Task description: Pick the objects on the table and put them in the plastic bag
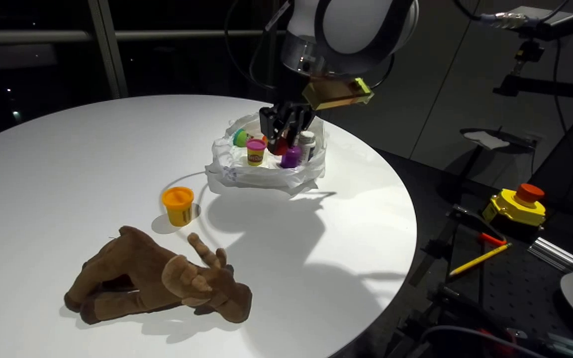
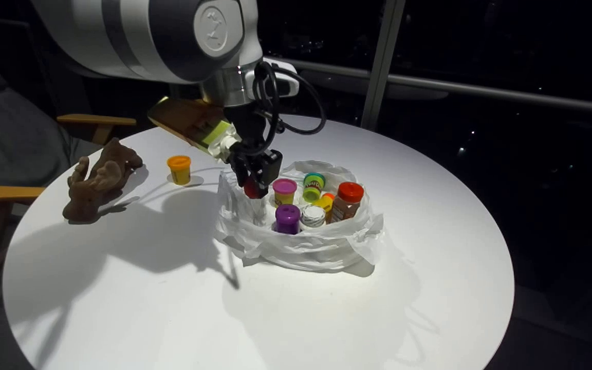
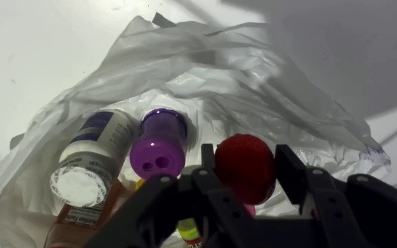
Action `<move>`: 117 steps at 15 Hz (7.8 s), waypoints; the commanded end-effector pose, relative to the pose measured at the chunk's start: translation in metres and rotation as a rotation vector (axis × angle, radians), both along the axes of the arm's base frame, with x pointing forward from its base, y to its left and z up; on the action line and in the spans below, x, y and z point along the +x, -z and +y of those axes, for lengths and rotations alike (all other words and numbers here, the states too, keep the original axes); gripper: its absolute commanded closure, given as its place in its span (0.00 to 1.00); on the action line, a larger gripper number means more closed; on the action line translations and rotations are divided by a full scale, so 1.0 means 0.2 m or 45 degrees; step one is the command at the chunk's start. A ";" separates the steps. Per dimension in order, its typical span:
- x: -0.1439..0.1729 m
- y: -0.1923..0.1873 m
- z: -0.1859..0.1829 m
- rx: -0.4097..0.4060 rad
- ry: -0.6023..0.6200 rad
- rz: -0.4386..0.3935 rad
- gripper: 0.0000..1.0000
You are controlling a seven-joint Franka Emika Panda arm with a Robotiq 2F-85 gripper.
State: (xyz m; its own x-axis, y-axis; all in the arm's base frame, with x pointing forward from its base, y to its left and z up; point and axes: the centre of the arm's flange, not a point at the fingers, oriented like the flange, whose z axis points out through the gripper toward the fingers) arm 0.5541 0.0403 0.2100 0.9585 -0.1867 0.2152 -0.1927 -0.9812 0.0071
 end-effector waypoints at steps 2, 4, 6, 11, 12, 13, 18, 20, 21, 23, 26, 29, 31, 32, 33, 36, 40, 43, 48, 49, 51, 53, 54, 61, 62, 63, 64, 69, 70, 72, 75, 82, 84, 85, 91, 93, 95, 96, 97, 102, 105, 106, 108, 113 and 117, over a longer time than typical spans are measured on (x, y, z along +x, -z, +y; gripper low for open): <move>0.12 0.04 0.04 -0.027 0.016 -0.038 0.19; 0.13 -0.03 0.04 -0.047 0.034 -0.063 0.04; 0.14 -0.13 0.08 -0.019 0.026 -0.084 0.00; 0.19 -0.28 0.39 0.095 -0.049 -0.114 0.00; 0.20 -0.29 0.46 0.108 -0.067 -0.101 0.00; 0.20 -0.30 0.53 0.126 -0.085 -0.071 0.00; 0.27 -0.25 0.80 0.112 -0.082 0.139 0.00; 0.29 -0.21 0.91 0.108 -0.079 0.184 0.00; 0.29 -0.19 0.94 0.109 -0.080 0.200 0.00; 0.30 -0.14 1.00 0.118 -0.093 0.220 0.00; 0.30 -0.04 1.08 0.112 -0.115 0.249 0.00; 0.29 0.02 1.06 0.110 -0.128 0.265 0.00; 0.31 0.06 1.05 0.099 -0.132 0.264 0.00; 0.32 0.07 1.04 0.096 -0.132 0.261 0.00; 0.33 0.07 1.03 0.093 -0.141 0.252 0.00; 0.36 0.08 1.00 0.091 -0.144 0.238 0.00; 0.37 0.07 0.97 0.108 -0.158 0.234 0.00; 0.37 0.05 0.95 0.125 -0.190 0.233 0.00; 0.34 0.04 0.96 0.171 -0.294 0.253 0.00; 0.33 0.04 0.97 0.177 -0.309 0.256 0.00; 0.33 0.08 0.97 0.144 -0.286 0.259 0.00; 0.32 0.08 0.97 0.143 -0.288 0.264 0.00; 0.32 0.09 0.97 0.142 -0.287 0.266 0.00; 0.32 0.09 0.97 0.141 -0.287 0.268 0.00; 0.32 0.09 0.97 0.141 -0.287 0.268 0.00; 0.32 0.09 0.97 0.141 -0.287 0.268 0.00; 0.33 0.08 0.98 0.121 -0.292 0.263 0.00; 0.35 0.09 1.02 0.061 -0.334 0.246 0.00; 0.35 0.09 1.04 0.061 -0.358 0.245 0.00; 0.36 0.10 1.07 0.044 -0.382 0.245 0.00; 0.41 0.14 1.10 0.022 -0.388 0.253 0.00; 0.48 0.20 1.06 0.020 -0.354 0.252 0.56; 0.44 0.15 1.04 0.034 -0.340 0.242 0.71; 0.40 0.12 1.02 0.036 -0.327 0.231 0.72; 0.16 -0.20 0.81 0.014 -0.100 0.100 0.72; 0.14 -0.23 0.70 0.026 -0.020 0.099 0.72; 0.15 -0.22 0.61 0.041 0.021 0.089 0.72; 0.17 -0.20 0.57 0.033 0.046 0.070 0.72; 0.21 -0.18 0.56 0.036 0.055 0.060 0.72; 0.39 -0.10 0.51 -0.069 0.128 0.041 0.72; 0.45 -0.08 0.49 -0.123 0.172 0.035 0.72; 0.46 -0.07 0.48 -0.135 0.183 0.036 0.72; 0.49 -0.03 0.45 -0.173 0.211 0.055 0.72; 0.50 0.11 0.36 -0.190 0.249 0.119 0.72; 0.44 0.09 0.38 -0.188 0.267 0.079 0.22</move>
